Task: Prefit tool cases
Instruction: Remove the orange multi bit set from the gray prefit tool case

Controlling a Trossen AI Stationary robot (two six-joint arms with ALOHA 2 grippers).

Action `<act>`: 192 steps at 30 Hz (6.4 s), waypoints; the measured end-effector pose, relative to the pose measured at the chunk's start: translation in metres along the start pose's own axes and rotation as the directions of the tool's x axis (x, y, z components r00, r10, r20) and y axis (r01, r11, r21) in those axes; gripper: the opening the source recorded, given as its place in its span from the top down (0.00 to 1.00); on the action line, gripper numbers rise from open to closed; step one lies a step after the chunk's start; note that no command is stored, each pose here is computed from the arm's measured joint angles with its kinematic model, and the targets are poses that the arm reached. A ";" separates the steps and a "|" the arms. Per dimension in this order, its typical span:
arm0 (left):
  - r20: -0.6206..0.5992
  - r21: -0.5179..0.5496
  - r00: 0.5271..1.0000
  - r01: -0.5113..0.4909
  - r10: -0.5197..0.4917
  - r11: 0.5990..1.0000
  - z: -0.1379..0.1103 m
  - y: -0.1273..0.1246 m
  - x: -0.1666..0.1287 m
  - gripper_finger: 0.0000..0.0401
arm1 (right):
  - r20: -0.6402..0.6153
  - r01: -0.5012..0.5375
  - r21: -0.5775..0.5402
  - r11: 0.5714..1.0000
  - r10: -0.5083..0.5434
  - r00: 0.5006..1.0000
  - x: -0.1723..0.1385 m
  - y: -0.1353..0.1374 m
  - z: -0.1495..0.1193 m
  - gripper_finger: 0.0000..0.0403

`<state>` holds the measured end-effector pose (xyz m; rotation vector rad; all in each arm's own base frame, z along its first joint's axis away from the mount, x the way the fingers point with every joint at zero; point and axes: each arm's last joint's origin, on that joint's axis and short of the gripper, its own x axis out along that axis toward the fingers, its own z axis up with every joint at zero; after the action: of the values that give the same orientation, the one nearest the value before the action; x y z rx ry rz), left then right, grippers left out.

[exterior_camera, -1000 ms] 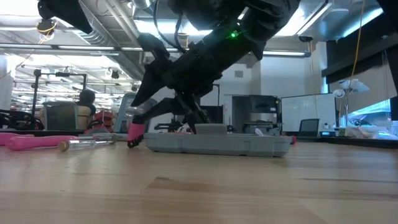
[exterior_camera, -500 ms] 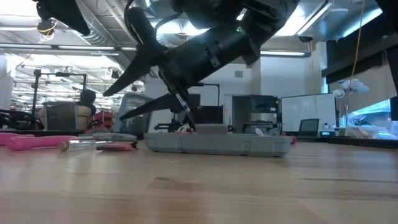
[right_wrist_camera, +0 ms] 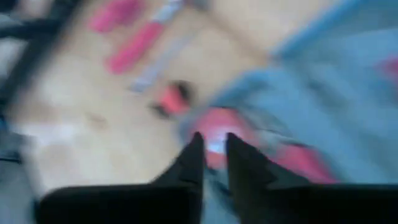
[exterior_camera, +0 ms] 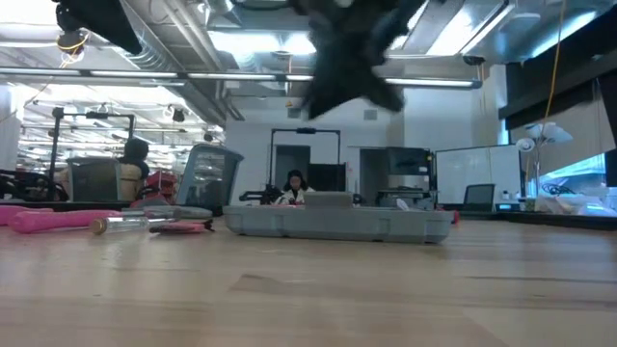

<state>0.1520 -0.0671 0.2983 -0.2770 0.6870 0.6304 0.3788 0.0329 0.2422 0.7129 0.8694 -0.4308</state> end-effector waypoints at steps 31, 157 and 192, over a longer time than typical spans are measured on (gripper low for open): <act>-0.090 -0.414 0.926 0.299 -0.366 0.860 -0.039 -0.121 0.231 1.00 | -0.286 0.078 -0.174 0.982 -0.126 0.950 0.039 -0.144 0.015 1.00; -0.248 -0.202 0.888 0.344 -0.388 0.917 -0.013 -0.088 0.287 1.00 | -0.115 0.076 -0.542 0.837 -0.164 0.980 -0.022 -0.094 -0.070 0.62; -0.242 -0.161 0.871 0.399 -0.428 0.903 -0.014 -0.093 0.284 1.00 | -0.201 -0.077 -0.807 0.585 -0.150 0.968 -0.013 -0.095 -0.075 0.40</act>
<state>0.3733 -0.0187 0.1021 -0.6018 0.8284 0.2142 0.2728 0.0216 0.1823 -0.1333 1.1959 0.0685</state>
